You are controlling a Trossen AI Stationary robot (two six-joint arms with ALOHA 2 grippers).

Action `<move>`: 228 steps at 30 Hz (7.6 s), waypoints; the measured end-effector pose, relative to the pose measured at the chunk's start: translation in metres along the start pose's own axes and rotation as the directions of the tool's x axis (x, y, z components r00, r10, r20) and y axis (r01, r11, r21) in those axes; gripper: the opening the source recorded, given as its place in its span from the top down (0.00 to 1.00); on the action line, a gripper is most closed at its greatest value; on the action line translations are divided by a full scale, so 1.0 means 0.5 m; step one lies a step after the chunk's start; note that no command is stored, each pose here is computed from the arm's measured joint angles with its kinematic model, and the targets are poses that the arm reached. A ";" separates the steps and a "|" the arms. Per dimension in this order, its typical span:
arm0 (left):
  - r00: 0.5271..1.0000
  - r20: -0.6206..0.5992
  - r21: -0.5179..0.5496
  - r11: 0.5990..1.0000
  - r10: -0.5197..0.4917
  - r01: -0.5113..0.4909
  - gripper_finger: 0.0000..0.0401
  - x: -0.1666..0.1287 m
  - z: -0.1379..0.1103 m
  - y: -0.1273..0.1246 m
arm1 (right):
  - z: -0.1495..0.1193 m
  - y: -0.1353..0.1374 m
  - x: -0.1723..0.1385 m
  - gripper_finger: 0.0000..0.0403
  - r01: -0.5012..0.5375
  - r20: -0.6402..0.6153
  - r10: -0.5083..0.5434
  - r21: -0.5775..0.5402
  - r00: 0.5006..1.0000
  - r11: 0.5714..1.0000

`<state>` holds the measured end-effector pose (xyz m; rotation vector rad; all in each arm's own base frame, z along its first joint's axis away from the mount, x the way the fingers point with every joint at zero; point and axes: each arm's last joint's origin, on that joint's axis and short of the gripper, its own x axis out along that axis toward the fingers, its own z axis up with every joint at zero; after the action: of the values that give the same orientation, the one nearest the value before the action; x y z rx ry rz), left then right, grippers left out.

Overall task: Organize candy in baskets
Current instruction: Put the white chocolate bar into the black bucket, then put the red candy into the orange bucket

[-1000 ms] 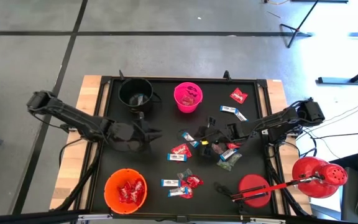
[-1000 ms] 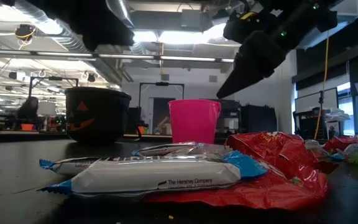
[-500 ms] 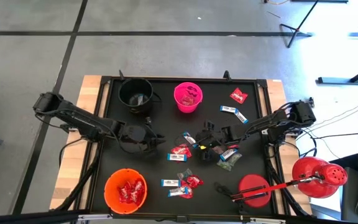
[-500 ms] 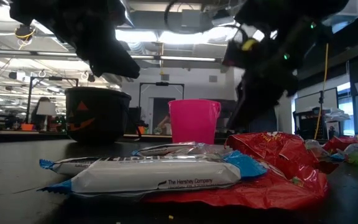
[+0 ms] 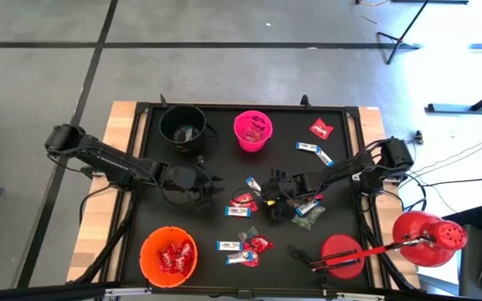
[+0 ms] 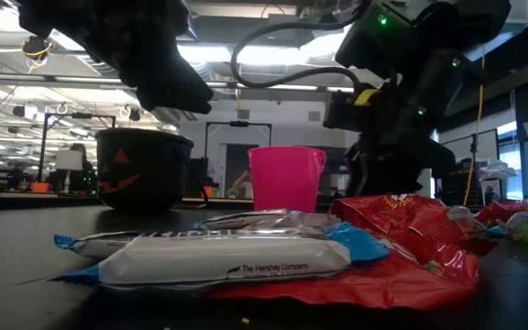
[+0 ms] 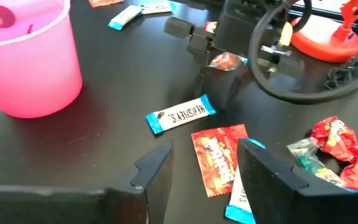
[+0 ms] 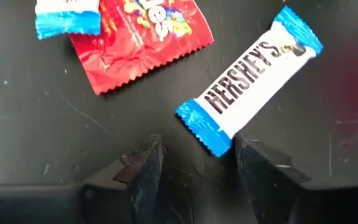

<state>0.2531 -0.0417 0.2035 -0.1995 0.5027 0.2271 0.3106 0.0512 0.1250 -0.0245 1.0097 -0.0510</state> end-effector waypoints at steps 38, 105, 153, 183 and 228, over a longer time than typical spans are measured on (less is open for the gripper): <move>0.998 0.054 0.102 0.995 -0.021 0.015 0.58 0.015 0.004 -0.009 | 0.051 -0.013 -0.088 1.00 0.102 0.243 -0.101 0.007 0.965 0.995; 0.979 0.086 0.374 0.905 0.185 -0.204 0.97 0.087 0.019 -0.019 | 0.099 -0.007 -0.120 0.62 0.061 0.477 -0.017 -0.077 0.879 0.995; 0.918 0.152 0.045 0.925 0.367 -0.377 0.62 -0.185 0.135 0.211 | 0.100 -0.002 -0.132 0.51 -0.036 0.480 0.092 -0.125 0.872 0.992; 0.965 0.125 0.203 0.946 0.232 -0.254 0.64 -0.114 0.111 0.090 | 0.063 0.090 0.055 0.51 -0.111 0.358 0.179 -0.201 0.916 0.973; 0.966 0.104 0.187 0.949 0.239 -0.255 0.64 -0.100 0.107 0.089 | 0.065 0.085 0.047 1.00 -0.054 0.326 0.113 -0.186 0.939 0.981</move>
<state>0.2228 0.0053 0.2683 0.0695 0.4664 0.4257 0.3520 0.0922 0.1208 -0.1462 0.6698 0.1175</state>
